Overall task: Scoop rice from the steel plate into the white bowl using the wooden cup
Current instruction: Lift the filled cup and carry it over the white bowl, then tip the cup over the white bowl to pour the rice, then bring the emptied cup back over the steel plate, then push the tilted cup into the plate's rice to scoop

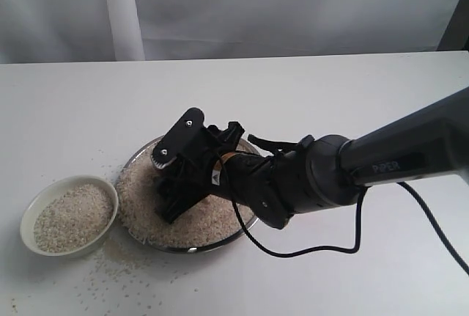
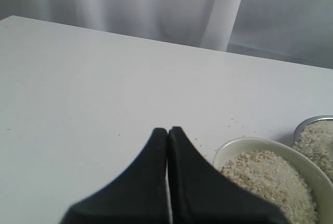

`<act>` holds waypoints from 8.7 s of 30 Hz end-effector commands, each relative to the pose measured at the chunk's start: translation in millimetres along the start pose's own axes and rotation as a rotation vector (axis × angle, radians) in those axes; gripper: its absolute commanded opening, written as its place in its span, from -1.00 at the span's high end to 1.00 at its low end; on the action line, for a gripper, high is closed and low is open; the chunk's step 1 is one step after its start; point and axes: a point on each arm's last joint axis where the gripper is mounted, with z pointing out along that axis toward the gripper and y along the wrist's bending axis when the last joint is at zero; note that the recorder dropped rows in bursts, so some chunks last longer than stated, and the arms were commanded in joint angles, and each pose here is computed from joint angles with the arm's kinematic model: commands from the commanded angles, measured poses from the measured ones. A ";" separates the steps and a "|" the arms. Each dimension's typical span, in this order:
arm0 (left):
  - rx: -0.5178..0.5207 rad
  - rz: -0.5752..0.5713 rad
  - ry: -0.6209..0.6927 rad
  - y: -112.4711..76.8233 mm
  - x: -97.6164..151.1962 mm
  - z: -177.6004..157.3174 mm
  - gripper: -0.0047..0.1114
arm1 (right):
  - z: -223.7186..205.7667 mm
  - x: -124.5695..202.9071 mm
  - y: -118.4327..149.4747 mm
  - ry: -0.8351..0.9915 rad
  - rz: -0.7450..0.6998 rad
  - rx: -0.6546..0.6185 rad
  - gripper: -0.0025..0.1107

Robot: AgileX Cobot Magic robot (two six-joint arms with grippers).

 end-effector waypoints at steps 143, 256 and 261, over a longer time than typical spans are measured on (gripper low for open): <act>0.010 -0.005 -0.005 -0.7 -0.9 -0.1 0.92 | -10.4 -178.3 53.3 0.044 -0.896 0.297 0.96; 0.010 -0.005 -0.005 -0.7 -0.9 -0.1 0.92 | 38.5 -78.2 10.9 0.455 -0.578 -0.190 0.96; 0.010 -0.005 -0.005 -0.7 -0.9 -0.1 0.92 | 39.1 -75.1 4.9 0.418 -0.496 -0.211 0.96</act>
